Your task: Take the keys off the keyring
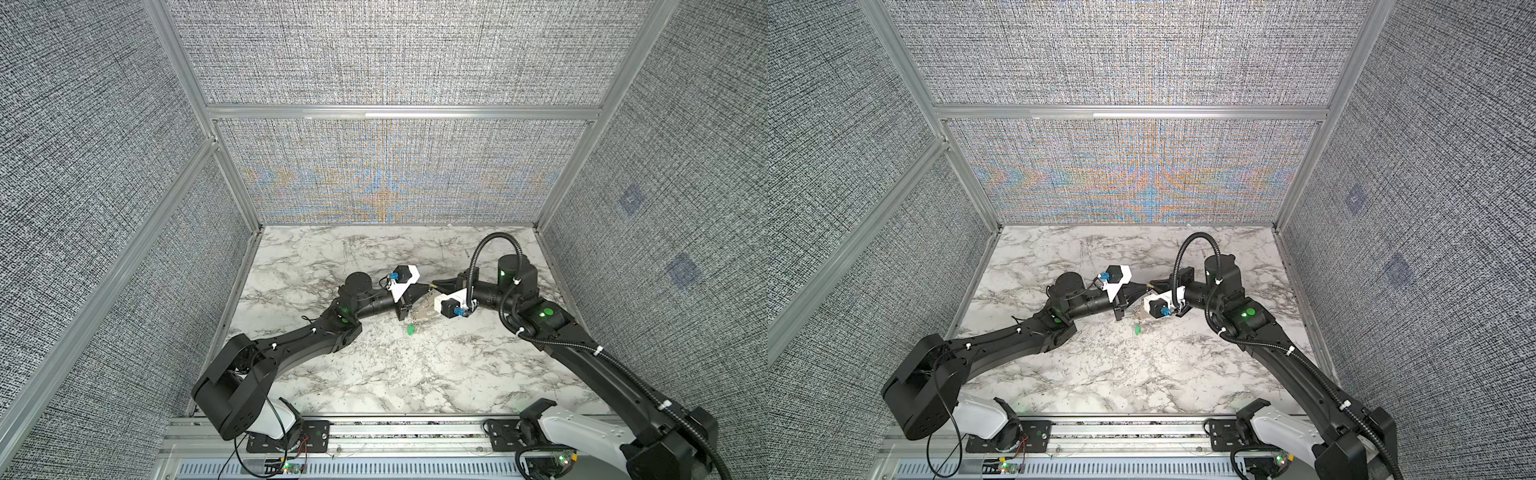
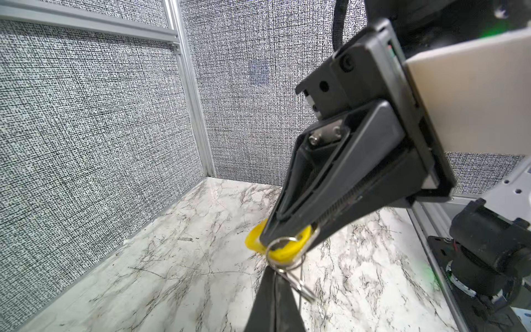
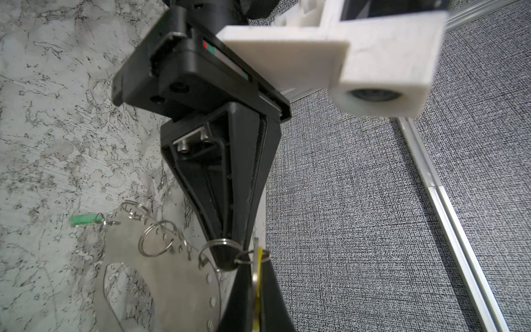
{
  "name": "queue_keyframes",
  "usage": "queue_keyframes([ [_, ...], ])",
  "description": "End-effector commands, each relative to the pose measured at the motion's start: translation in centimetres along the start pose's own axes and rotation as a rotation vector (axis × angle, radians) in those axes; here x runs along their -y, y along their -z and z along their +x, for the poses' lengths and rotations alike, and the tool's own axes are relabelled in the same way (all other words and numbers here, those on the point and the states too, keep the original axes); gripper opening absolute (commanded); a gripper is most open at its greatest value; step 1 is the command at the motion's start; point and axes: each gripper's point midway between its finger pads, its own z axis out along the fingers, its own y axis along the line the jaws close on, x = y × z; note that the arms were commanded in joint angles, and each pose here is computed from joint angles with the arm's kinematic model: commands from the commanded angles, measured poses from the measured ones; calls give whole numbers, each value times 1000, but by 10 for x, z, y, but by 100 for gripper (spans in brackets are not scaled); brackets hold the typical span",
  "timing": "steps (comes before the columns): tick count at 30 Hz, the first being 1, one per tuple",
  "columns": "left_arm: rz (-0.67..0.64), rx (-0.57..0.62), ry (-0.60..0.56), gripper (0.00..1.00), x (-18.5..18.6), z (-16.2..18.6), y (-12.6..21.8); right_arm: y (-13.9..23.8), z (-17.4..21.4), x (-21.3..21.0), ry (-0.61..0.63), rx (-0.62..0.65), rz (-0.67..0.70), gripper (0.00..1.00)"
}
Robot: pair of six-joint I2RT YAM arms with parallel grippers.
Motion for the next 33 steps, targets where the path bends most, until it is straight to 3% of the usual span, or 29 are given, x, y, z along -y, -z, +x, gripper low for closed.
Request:
queue_keyframes([
  [1,5,45,-27,3,1,-13,1,0,-4,5,6,13,22,0],
  [18,-76,-47,16,0,-15,0,-2,2,5,10,18,-44,45,0],
  [33,-124,-97,39,0,-21,7,2,-4,5,14,-44,-30,34,0],
])
